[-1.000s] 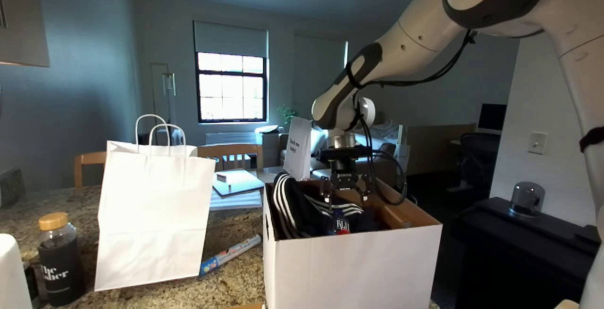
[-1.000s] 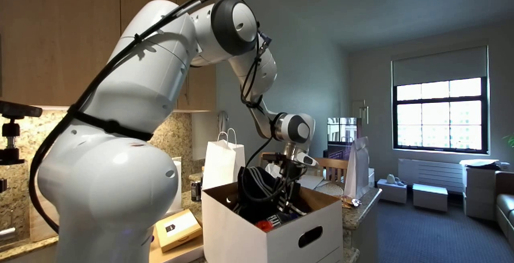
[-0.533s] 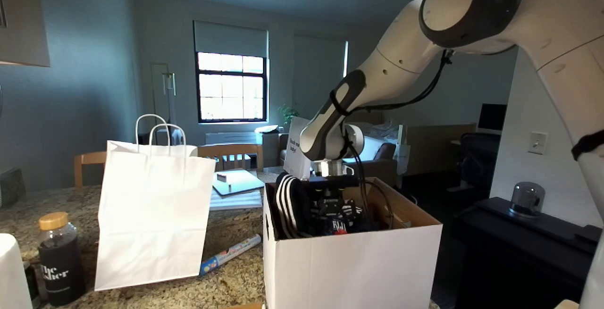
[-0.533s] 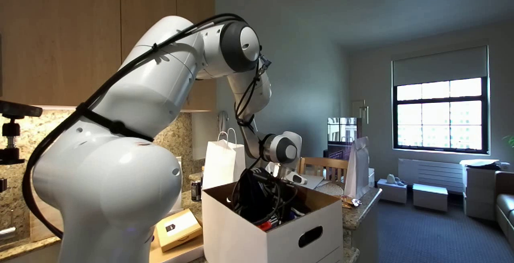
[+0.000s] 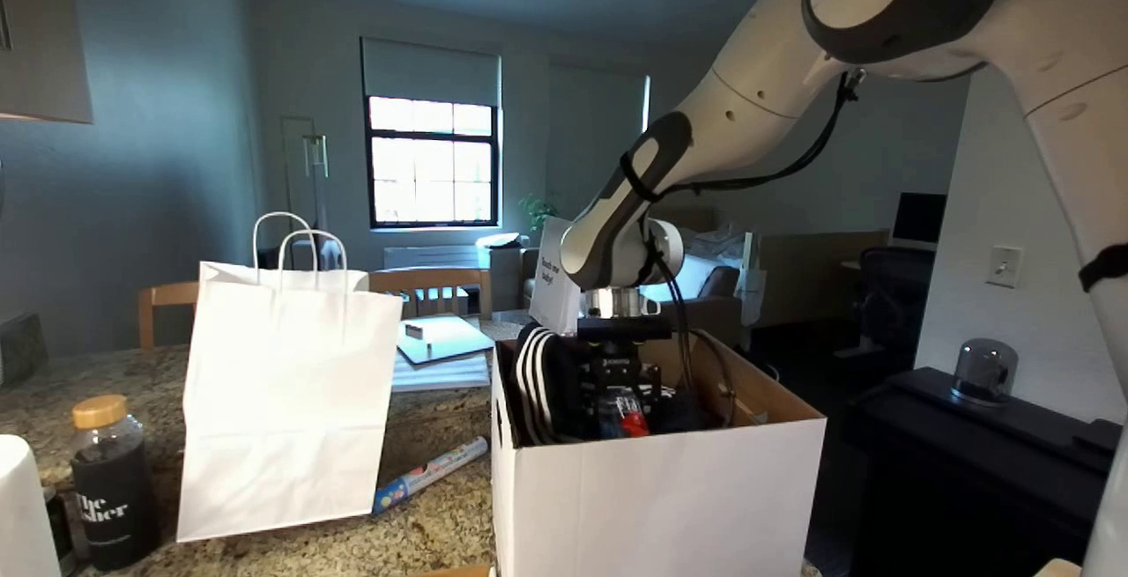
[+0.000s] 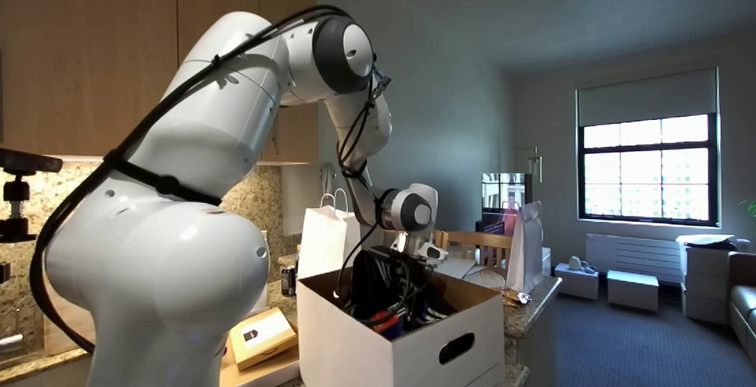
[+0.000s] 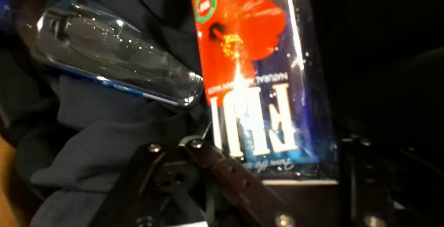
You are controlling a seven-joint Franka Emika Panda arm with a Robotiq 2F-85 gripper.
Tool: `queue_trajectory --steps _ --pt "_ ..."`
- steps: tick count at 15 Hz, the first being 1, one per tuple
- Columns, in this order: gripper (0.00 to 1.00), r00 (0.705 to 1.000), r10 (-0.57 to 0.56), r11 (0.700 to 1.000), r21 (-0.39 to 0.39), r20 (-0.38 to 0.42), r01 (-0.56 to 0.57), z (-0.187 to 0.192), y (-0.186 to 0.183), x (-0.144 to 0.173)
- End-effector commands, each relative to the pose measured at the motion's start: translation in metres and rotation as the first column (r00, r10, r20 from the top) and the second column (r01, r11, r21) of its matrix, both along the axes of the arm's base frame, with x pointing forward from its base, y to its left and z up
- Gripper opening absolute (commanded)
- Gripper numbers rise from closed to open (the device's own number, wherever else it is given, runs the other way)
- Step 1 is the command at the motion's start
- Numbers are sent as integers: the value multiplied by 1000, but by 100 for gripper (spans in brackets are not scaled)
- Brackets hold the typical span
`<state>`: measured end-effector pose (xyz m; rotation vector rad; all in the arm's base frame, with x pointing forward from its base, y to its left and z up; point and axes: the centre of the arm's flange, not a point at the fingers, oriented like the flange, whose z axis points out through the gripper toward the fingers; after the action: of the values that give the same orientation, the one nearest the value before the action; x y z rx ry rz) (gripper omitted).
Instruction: Remove three bottles from the box
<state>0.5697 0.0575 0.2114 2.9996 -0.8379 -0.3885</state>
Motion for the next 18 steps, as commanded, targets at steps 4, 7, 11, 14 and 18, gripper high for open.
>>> queue_trajectory --steps 4,7,11,14,18 --pt "35 989 24 999 17 143 -27 151 -3 -44" --pt "35 980 49 998 28 194 -56 213 8 -55" --pt "35 961 94 991 71 259 -116 276 38 -70" --pt "35 944 149 984 53 293 -172 295 84 -77" --pt "35 923 242 963 40 298 -266 285 168 -80"
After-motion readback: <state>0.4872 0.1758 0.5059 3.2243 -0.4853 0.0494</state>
